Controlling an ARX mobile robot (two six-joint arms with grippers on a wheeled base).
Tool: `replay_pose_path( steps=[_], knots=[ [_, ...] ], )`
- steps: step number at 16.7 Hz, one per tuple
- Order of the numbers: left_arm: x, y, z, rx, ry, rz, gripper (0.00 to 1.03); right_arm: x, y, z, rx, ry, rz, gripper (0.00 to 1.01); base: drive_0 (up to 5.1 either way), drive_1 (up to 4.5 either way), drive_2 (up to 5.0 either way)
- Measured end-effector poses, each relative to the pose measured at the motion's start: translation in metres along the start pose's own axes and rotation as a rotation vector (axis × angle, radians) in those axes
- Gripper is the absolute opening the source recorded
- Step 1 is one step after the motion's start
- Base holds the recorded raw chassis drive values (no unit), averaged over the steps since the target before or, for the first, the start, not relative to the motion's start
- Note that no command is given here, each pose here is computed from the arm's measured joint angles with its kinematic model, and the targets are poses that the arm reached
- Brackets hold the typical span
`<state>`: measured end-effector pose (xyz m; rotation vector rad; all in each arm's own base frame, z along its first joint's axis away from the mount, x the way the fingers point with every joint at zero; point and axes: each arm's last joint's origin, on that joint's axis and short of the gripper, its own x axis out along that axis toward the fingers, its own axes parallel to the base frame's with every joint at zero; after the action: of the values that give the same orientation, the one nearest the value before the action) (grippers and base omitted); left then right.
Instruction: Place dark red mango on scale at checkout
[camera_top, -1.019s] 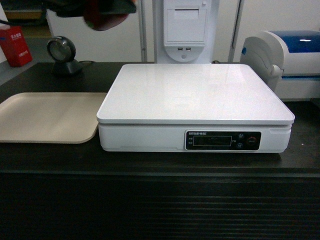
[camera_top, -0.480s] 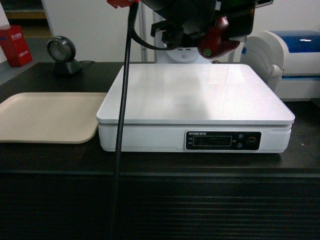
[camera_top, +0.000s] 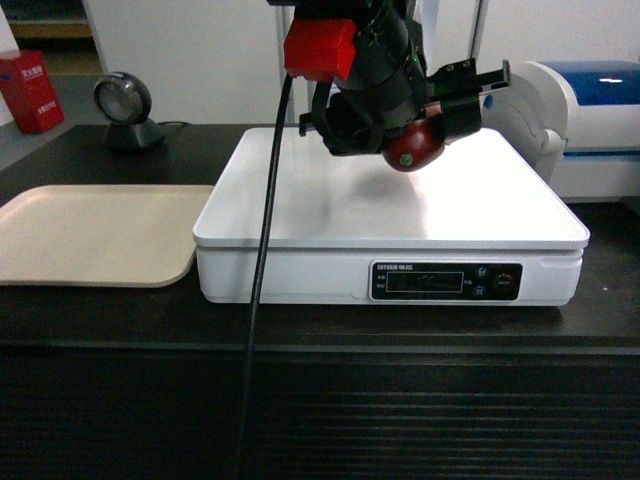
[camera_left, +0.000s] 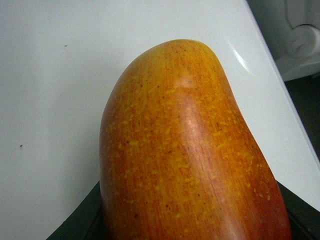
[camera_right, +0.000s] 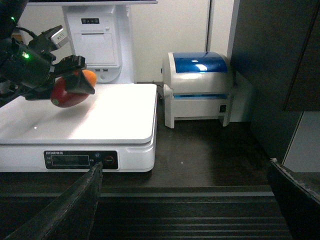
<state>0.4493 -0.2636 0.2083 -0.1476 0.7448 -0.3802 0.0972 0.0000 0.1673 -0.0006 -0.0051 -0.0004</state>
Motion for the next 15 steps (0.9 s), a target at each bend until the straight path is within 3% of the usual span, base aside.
replay_pose_path(
  steps=[2, 7, 12, 13, 15],
  knots=[
    [0.004, 0.004, -0.002, -0.016, -0.002, 0.028, 0.62, 0.000, 0.000, 0.000, 0.000, 0.000, 0.000, 0.98, 0.0, 0.00, 0.0],
    [0.015, 0.009, -0.012, -0.015, 0.025, 0.101, 0.62, 0.000, 0.000, 0.000, 0.000, 0.000, 0.000, 0.98, 0.0, 0.00, 0.0],
    [0.020, 0.010, -0.013, -0.013, 0.033, 0.121, 0.62, 0.000, 0.000, 0.000, 0.000, 0.000, 0.000, 0.98, 0.0, 0.00, 0.0],
    [0.020, 0.010, -0.012, -0.014, 0.031, 0.118, 0.66, 0.000, 0.000, 0.000, 0.000, 0.000, 0.000, 0.98, 0.0, 0.00, 0.0],
    [0.020, 0.009, -0.010, -0.009, 0.006, 0.102, 0.87, 0.000, 0.000, 0.000, 0.000, 0.000, 0.000, 0.98, 0.0, 0.00, 0.0]
  ],
)
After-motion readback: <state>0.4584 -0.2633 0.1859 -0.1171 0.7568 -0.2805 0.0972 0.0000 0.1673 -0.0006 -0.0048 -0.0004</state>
